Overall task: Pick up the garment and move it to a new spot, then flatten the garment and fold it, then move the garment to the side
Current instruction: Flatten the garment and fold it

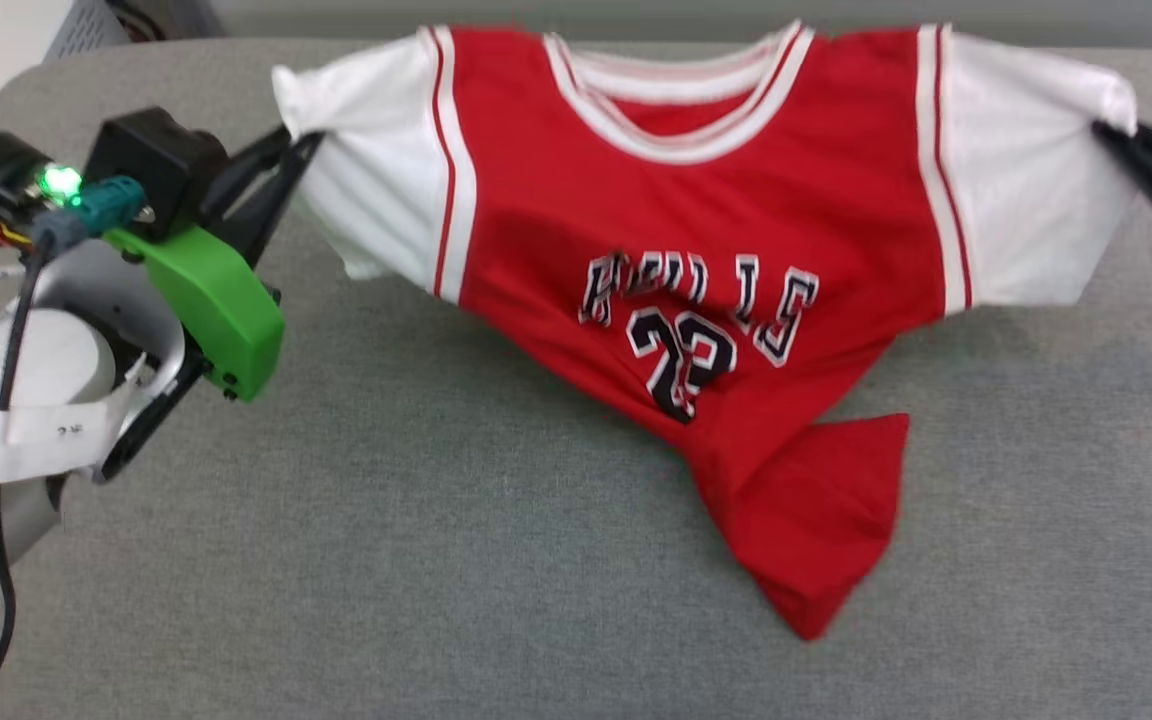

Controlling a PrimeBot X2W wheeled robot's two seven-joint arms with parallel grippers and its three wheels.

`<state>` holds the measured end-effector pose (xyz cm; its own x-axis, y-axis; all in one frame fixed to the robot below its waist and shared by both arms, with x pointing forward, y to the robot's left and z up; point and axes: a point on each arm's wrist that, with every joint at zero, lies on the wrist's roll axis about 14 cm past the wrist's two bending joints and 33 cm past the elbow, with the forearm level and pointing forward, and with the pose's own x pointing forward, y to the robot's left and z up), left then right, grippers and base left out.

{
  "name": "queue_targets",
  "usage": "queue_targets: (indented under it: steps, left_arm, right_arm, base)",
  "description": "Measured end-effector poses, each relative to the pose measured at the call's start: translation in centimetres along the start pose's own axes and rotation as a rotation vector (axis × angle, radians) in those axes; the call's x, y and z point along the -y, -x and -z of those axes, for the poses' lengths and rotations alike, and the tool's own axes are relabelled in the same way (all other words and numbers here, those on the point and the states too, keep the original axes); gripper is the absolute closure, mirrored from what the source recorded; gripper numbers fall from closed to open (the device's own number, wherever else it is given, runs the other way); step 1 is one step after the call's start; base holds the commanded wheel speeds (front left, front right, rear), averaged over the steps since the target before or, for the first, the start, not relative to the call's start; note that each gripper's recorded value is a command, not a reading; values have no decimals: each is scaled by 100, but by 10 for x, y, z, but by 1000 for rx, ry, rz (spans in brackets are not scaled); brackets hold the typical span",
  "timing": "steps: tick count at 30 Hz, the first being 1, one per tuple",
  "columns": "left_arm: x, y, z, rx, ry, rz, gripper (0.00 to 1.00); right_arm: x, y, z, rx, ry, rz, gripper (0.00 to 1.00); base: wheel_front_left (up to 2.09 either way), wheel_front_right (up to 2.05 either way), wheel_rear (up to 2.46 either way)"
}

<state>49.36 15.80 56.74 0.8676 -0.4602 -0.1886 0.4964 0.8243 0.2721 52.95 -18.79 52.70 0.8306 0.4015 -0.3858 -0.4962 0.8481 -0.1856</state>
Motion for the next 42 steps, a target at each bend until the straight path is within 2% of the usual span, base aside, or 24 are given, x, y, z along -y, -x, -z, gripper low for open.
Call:
queue_targets:
  steps: [8, 13, 16, 22, 32, 38, 42]
  left_arm:
    - [-18, 11, -97, 256, -121, -70, 100]
    - [-24, 11, -144, 362, -174, -90, 100]
    - [-26, 3, -165, 408, -205, -95, 100]
    - [-34, -23, -192, 457, -226, -94, 100]
    - [-81, -86, -235, 542, -248, -169, 100]
    - [-108, -124, -239, 583, -218, -212, 100]
    - [-118, -144, -233, 593, -198, -217, 100]
  right_arm:
    - [39, 55, -99, 280, 65, 138, 100]
    - [54, 83, -136, 380, 100, 203, 100]
    - [56, 85, -148, 405, 110, 216, 100]
    - [64, 72, -171, 435, 136, 240, 100]
    - [113, 33, -231, 513, 217, 375, 100]
    - [137, 8, -258, 583, 265, 441, 100]
    - [150, -8, -263, 603, 270, 464, 100]
  base:
    - [0, 0, 0]
    - [0, 0, 0]
    - [0, 0, 0]
    - [0, 0, 0]
    - [0, 0, 0]
    - [0, 0, 0]
    - [0, 0, 0]
